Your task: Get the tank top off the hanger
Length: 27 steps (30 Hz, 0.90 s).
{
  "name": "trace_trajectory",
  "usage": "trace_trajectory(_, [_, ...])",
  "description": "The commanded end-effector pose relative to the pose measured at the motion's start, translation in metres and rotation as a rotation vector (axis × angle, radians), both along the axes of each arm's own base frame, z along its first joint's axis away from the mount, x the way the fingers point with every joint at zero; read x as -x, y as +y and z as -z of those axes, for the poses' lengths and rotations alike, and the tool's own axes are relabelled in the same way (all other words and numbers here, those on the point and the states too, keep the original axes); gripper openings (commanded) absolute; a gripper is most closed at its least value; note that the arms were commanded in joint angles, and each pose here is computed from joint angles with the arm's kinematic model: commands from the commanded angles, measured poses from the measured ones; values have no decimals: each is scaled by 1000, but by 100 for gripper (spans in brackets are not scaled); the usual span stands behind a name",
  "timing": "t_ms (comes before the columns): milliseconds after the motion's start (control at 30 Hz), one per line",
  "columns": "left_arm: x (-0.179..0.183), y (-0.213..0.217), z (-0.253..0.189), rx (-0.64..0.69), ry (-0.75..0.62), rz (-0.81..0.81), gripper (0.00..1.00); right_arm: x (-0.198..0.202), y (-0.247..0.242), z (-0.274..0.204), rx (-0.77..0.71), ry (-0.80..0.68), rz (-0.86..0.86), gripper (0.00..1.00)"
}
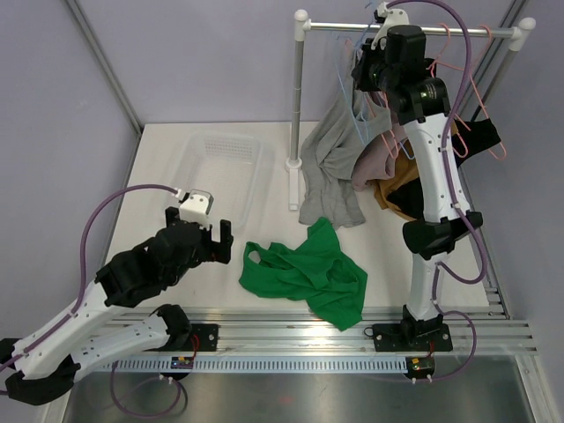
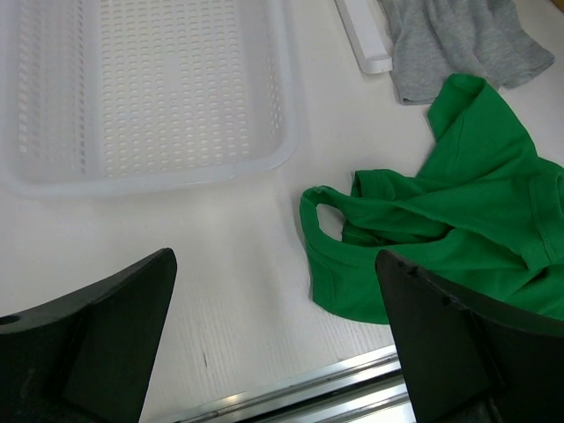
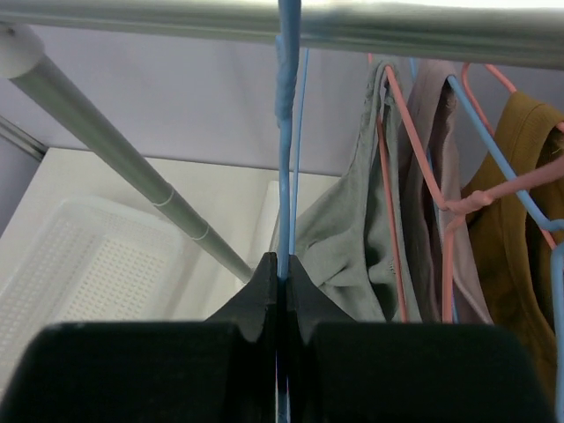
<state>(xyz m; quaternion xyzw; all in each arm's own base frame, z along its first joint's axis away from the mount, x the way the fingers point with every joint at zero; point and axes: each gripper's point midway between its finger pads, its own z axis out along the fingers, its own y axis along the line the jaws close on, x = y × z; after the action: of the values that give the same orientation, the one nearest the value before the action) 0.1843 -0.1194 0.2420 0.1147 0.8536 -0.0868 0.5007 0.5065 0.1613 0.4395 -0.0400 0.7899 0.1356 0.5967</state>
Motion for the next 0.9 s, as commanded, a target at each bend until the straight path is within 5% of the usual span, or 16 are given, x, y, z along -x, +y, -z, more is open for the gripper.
trace_trajectory(0, [-3,-11,-6,35,-13,37,99,-8,-1,6,42,-4,19,0])
trace_trajectory(167, [-5,-10,-7,53,-15,33,99,-4,10,13,65,3,18,4])
trace_trajectory(200, [-5,-11,-8,60,-14,30,99,-2,13,13,65,3,14,20])
trace_trajectory(267, [-6,-12,-8,68,-7,22,99,2,9,5,62,-11,26,28])
trace_trajectory(433, [-11,-29,-11,93,40,28,99,27,-3,-27,47,-57,45,90])
trace_trajectory(467, [-9,-36,-11,107,50,49,99,41,-8,-44,33,-86,50,94])
trace_trajectory(767, [9,-143,16,151,148,257,99,163,-38,-87,-99,-148,5,100])
trace_trajectory(867, [24,-179,34,164,194,332,99,212,-35,-54,-163,-101,-84,100])
